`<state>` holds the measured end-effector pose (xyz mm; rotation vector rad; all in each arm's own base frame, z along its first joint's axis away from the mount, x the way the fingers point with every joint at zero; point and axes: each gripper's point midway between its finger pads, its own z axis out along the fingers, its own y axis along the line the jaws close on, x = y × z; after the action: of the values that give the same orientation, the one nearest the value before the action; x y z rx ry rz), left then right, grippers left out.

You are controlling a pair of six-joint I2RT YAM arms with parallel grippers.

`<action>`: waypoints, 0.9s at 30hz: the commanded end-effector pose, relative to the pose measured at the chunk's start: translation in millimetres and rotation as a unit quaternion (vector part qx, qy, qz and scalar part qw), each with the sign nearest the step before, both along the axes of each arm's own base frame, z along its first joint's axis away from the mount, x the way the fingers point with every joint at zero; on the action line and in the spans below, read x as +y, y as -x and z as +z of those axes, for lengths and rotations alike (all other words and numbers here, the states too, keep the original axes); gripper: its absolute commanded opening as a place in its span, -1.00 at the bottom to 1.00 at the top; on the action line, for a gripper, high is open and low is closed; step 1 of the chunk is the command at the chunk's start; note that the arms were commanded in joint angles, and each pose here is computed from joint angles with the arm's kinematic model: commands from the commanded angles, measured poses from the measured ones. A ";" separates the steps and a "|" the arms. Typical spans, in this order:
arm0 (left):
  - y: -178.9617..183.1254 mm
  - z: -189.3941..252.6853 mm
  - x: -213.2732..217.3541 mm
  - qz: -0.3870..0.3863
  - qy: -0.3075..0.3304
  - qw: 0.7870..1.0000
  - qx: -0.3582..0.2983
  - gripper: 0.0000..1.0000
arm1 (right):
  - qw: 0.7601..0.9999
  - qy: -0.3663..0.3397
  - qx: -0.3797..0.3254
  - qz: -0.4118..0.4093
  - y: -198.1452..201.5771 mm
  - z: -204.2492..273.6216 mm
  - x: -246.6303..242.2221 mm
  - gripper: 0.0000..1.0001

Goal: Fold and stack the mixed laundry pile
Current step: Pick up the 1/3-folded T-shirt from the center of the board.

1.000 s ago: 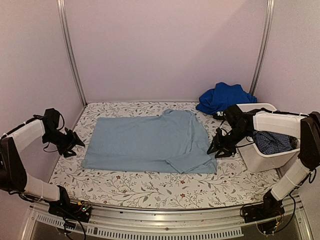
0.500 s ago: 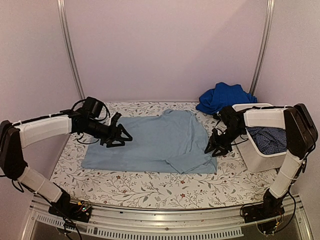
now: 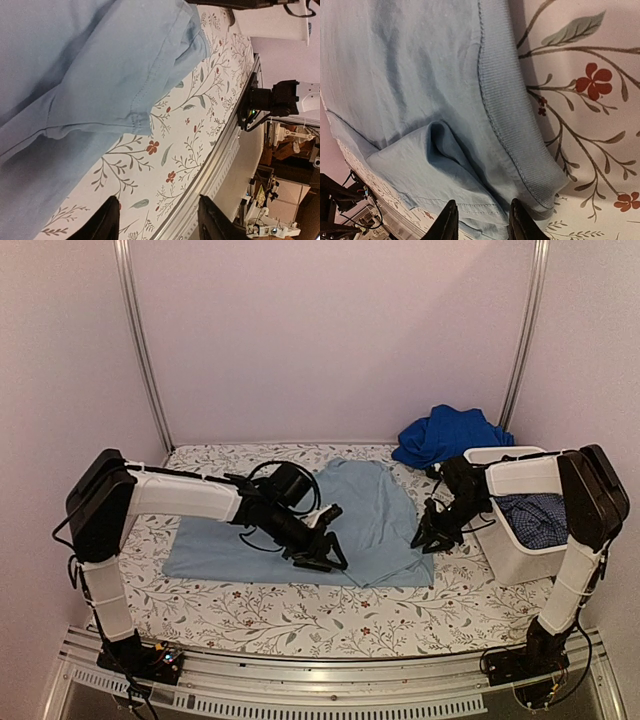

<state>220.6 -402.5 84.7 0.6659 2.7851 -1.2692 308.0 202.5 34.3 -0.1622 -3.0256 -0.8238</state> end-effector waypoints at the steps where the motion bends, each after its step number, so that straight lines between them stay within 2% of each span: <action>1: 12.5 -6.4 -26.8 -0.031 0.012 0.999 0.000 0.06 | 1.000 -0.005 0.002 0.007 0.6 -9.6 1.5 -0.36; 7: 20.2 -30.4 -38.7 -0.035 -0.012 0.999 0.020 0.10 | 1.000 -0.007 0.000 0.012 1.8 -13.2 1.3 -0.49; 18: 19.3 -51.8 -62.0 -0.038 -0.037 0.998 0.031 0.16 | 1.000 -0.019 -0.001 0.015 1.4 -8.3 4.9 -0.99; 24: 18.3 -63.6 -65.5 -0.038 -0.050 0.997 0.040 0.00 | 1.000 -0.021 -0.004 0.016 2.3 -3.4 5.1 -1.00; 27: 16.9 -70.1 -65.6 -0.036 -0.063 0.996 0.046 -0.14 | 1.000 -0.022 -0.008 0.015 0.8 -0.2 5.3 -1.00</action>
<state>206.7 -465.3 24.3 0.7337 2.9204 -1.2214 309.5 207.9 30.0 -0.1124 -3.0214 -0.8757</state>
